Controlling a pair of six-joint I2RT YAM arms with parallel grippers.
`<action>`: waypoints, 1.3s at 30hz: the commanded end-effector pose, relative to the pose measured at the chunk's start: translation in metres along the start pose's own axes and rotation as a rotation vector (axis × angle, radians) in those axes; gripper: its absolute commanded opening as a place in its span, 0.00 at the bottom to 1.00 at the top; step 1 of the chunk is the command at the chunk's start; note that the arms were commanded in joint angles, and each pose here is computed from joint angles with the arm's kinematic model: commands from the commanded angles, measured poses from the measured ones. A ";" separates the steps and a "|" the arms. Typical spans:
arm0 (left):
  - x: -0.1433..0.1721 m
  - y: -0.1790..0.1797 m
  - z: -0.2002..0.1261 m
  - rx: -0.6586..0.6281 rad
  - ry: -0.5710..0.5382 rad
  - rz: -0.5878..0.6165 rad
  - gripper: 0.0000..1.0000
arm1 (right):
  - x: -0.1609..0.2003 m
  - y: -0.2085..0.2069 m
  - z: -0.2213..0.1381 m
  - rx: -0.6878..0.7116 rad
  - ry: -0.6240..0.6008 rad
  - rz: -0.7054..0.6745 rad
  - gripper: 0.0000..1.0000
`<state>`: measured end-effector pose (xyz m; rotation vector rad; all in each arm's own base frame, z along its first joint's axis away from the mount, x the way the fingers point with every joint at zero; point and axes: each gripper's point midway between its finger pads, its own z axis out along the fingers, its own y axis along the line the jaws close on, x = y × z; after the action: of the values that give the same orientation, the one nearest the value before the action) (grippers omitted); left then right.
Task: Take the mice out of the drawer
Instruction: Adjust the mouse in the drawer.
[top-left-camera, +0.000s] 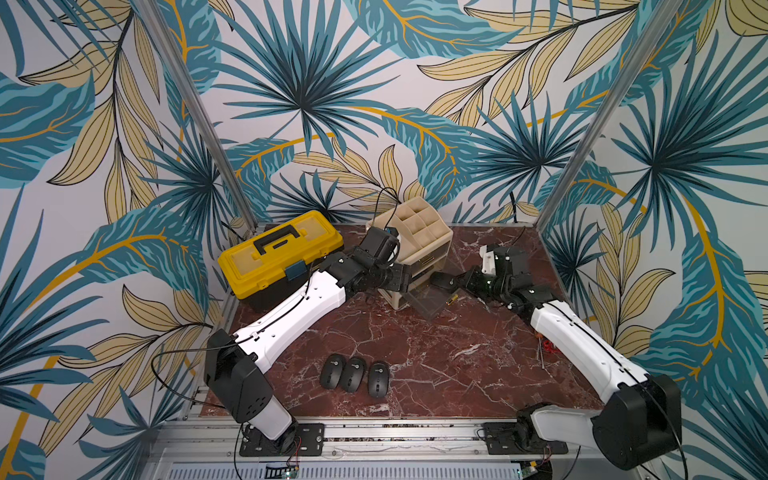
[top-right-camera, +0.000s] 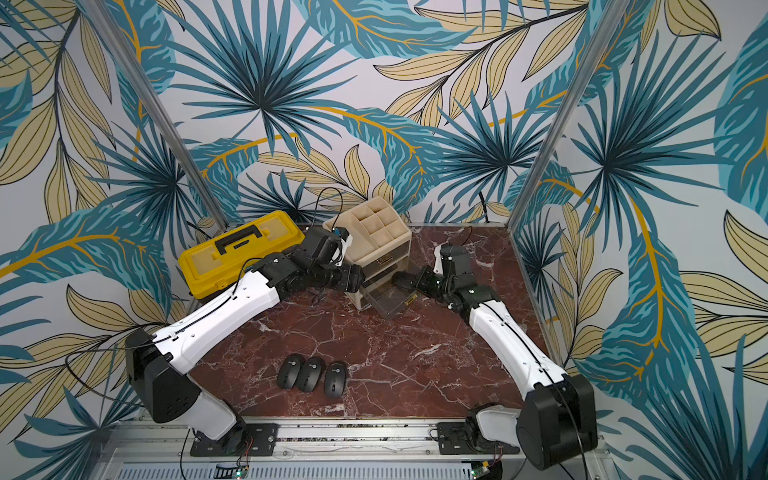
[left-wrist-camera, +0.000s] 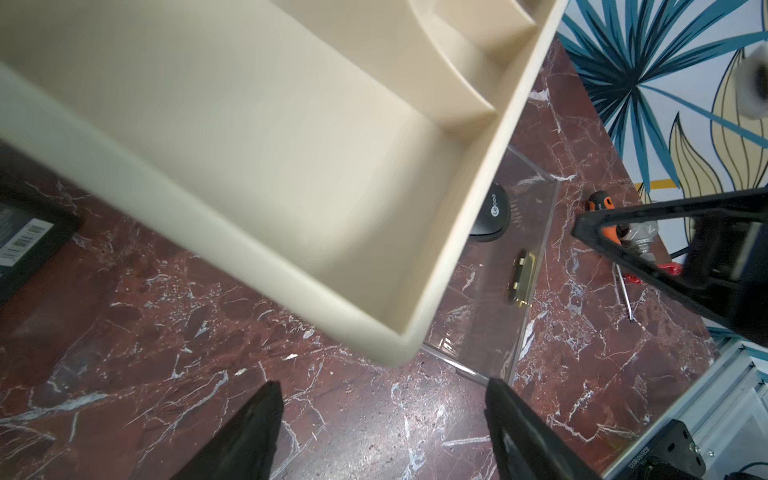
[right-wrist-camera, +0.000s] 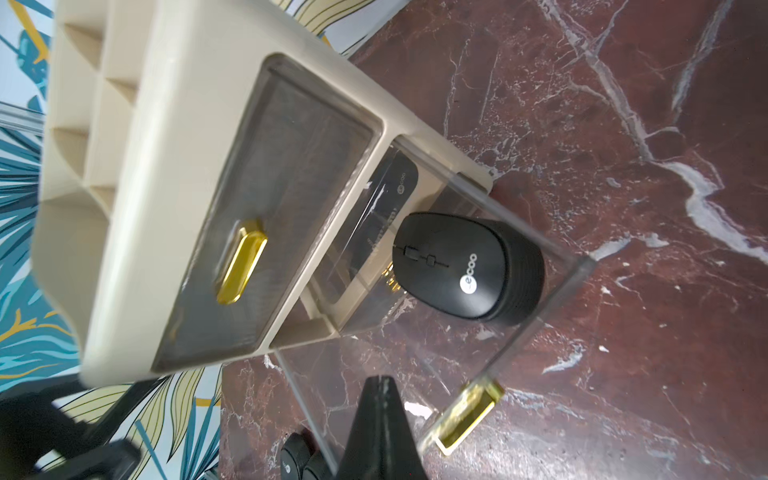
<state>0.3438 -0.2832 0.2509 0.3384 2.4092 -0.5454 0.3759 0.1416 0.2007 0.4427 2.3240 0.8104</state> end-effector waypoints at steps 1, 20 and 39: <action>-0.006 0.003 0.003 0.020 -0.030 0.001 0.80 | -0.015 0.002 0.013 0.035 -0.041 0.001 0.00; -0.004 0.014 0.022 0.040 -0.019 -0.038 0.80 | -0.033 -0.016 0.072 0.234 -0.020 -0.017 0.00; -0.005 0.013 0.033 0.045 -0.012 -0.029 0.80 | -0.015 -0.033 0.099 0.309 0.086 -0.083 0.00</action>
<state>0.3683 -0.2866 0.2312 0.3080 2.3993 -0.6094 0.4537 0.1515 0.1367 0.4927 2.4813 0.4845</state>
